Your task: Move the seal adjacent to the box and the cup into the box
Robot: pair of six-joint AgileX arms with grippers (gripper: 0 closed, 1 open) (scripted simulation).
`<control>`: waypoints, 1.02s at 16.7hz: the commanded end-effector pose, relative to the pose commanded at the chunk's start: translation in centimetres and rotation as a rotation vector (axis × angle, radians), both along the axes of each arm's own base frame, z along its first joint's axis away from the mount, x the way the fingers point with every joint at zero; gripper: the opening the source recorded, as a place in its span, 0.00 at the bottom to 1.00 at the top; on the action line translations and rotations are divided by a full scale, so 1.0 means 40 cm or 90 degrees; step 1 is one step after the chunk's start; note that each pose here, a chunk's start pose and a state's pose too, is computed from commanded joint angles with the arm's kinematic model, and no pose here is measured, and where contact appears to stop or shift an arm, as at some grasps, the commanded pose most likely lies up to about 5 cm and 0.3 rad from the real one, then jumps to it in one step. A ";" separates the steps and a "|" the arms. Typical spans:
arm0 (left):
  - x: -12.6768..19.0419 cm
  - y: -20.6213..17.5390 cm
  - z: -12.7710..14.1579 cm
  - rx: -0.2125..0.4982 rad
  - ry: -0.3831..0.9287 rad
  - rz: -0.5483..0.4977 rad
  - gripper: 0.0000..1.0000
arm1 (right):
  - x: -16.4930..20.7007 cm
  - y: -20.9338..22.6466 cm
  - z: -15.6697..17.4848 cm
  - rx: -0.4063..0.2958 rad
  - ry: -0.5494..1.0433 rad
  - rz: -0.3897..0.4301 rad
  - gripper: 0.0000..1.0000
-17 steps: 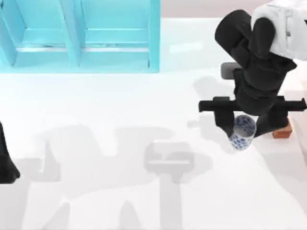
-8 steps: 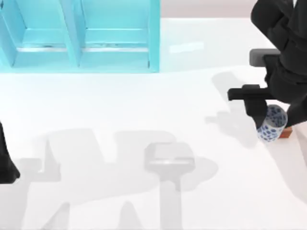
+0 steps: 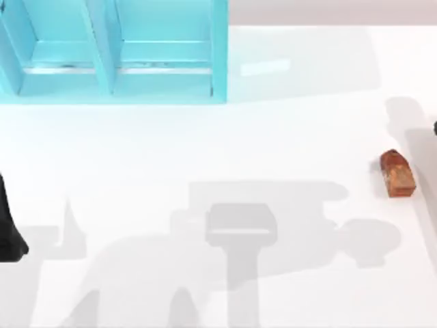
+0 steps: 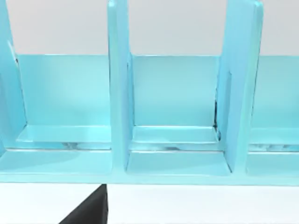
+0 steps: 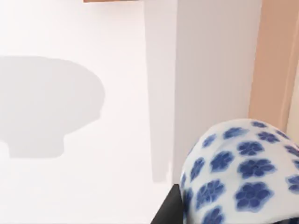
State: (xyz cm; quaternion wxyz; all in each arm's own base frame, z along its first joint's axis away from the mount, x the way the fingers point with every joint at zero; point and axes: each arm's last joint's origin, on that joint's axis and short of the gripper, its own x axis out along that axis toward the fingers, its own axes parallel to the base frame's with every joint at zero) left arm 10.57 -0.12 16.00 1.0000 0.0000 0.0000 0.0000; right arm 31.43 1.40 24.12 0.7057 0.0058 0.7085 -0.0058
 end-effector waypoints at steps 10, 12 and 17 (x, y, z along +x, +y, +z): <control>0.000 0.000 0.000 0.000 0.000 0.000 1.00 | -0.228 -0.397 -0.021 0.000 0.001 0.003 0.00; 0.000 0.000 0.000 0.000 0.000 0.000 1.00 | -0.237 -0.403 -0.021 0.000 -0.001 0.003 0.00; 0.000 0.000 0.000 0.000 0.000 0.000 1.00 | -0.233 -0.401 -0.032 0.001 0.001 0.004 0.00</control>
